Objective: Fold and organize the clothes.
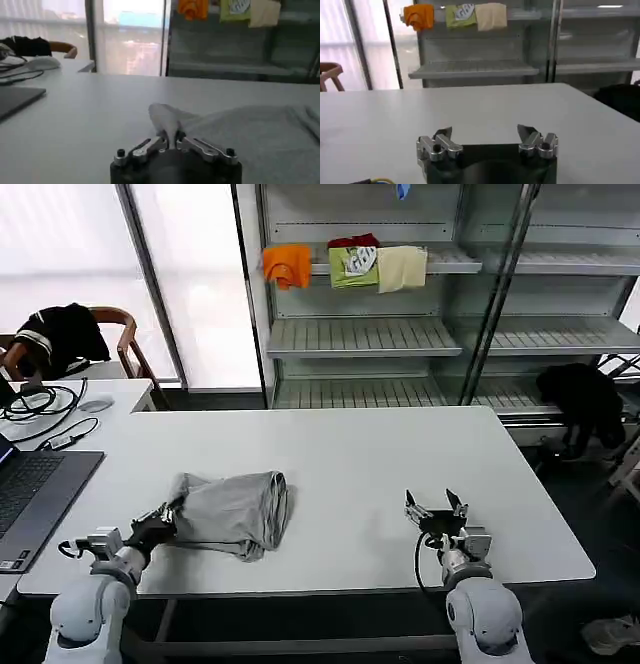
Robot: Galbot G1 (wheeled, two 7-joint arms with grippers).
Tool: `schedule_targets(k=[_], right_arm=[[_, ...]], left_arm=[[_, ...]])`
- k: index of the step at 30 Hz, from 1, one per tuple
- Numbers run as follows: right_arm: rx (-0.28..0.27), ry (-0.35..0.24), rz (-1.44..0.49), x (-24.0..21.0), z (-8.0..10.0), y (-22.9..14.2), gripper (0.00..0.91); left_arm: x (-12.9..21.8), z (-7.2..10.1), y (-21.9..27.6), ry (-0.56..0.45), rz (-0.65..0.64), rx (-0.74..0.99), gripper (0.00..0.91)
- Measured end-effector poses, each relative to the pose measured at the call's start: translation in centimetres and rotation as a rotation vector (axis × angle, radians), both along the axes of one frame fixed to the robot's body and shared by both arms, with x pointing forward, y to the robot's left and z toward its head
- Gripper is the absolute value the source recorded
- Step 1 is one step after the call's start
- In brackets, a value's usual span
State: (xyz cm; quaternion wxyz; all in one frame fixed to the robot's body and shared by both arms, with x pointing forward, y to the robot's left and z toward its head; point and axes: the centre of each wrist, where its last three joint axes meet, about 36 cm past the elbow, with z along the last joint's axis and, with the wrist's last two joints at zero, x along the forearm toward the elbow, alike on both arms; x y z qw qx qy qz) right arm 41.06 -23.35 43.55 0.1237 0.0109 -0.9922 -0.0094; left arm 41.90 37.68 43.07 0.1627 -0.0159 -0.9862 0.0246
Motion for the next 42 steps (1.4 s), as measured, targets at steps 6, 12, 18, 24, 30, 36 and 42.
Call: schedule_targets(k=[6,12,18,24,30,36,42], right_arm=[[0.007,-0.002,0.007,0.2,-0.2,0.2,0.907],[0.014,0.0,0.015,0.5,-0.6,0.4,0.907],[0.014,0.011,0.014,0.5,-1.3,0.3,0.907],[0.014,0.02,0.003,0.2,-1.9,-0.3,0.907],[0.007,0.028,-0.01,-0.2,-2.7,-1.1,0.907],[-0.001,0.035,-0.027,-0.6,-2.9,-2.1,0.907],[-0.006,0.029,-0.032,-0.6,-2.7,-2.6,0.907]], left_arm=[[0.0,4.2,5.2,-0.062,0.043,0.134,0.01],[0.1,10.2,11.1,-0.107,0.08,0.334,0.01],[0.3,17.1,13.9,-0.152,0.082,0.519,0.02],[0.0,20.0,12.7,-0.181,0.044,0.641,0.02],[0.3,14.1,8.4,-0.132,-0.058,0.697,0.02],[0.9,4.5,1.6,-0.07,-0.168,0.654,0.02],[1.4,1.4,-5.3,-0.103,-0.23,0.499,0.02]])
